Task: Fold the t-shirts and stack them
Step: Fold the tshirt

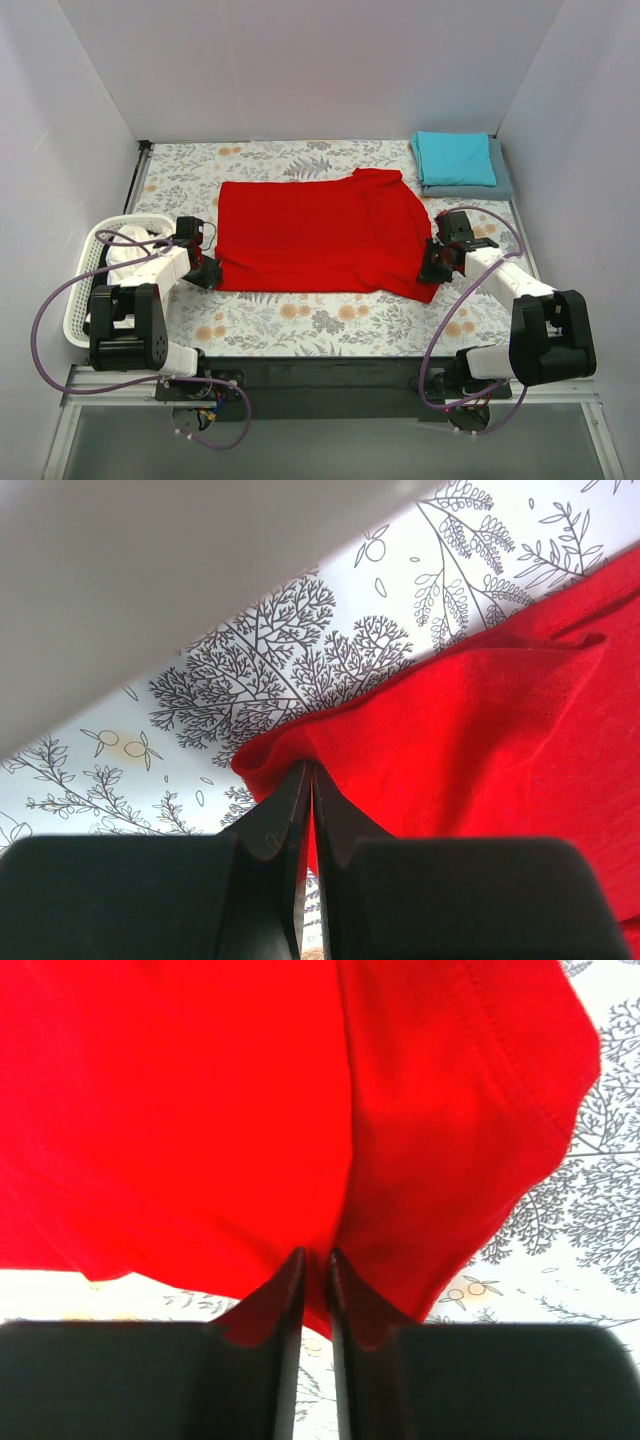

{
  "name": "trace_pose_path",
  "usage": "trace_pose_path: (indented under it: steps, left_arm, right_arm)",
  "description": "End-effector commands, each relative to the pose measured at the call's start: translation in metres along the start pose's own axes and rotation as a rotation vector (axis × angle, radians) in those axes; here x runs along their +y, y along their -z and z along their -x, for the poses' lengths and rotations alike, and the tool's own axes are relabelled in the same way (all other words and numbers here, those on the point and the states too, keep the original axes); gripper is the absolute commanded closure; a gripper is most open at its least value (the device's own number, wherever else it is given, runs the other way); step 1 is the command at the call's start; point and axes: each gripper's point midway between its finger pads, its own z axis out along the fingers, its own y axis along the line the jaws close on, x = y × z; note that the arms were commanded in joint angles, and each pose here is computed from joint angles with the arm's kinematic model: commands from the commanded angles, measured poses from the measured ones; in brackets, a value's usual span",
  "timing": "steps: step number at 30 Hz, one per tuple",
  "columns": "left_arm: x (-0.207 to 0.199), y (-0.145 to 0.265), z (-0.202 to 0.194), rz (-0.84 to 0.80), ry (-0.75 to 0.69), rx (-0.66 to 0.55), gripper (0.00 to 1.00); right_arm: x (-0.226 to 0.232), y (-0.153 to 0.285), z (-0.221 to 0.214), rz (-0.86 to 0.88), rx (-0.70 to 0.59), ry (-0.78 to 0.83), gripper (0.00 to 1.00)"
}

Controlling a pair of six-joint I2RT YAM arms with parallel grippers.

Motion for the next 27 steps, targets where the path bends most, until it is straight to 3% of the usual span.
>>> trace_pose_path:
  steps: [1,3,9,21,27]
  left_arm:
    - [0.026,-0.011,-0.006,0.094,-0.009,0.004,0.98]
    - [0.027,-0.011,-0.006,0.097,-0.010,0.001,0.98]
    - [0.028,-0.010,-0.005,0.101,-0.013,-0.003,0.97]
    - [0.025,-0.009,-0.002,0.100,-0.015,-0.009,0.98]
    - [0.027,-0.010,-0.005,0.102,-0.018,-0.002,0.98]
  right_arm:
    - [0.011,0.003,0.013,0.044,-0.038,-0.004,0.85]
    - [0.012,0.006,0.020,0.039,-0.050,0.008,0.91]
    - [0.001,0.015,0.050,-0.066,-0.100,0.071,0.94]
    - [-0.007,-0.001,0.067,-0.144,-0.050,0.126,0.94]
    - [-0.007,-0.018,0.067,-0.137,-0.038,0.122,0.90]
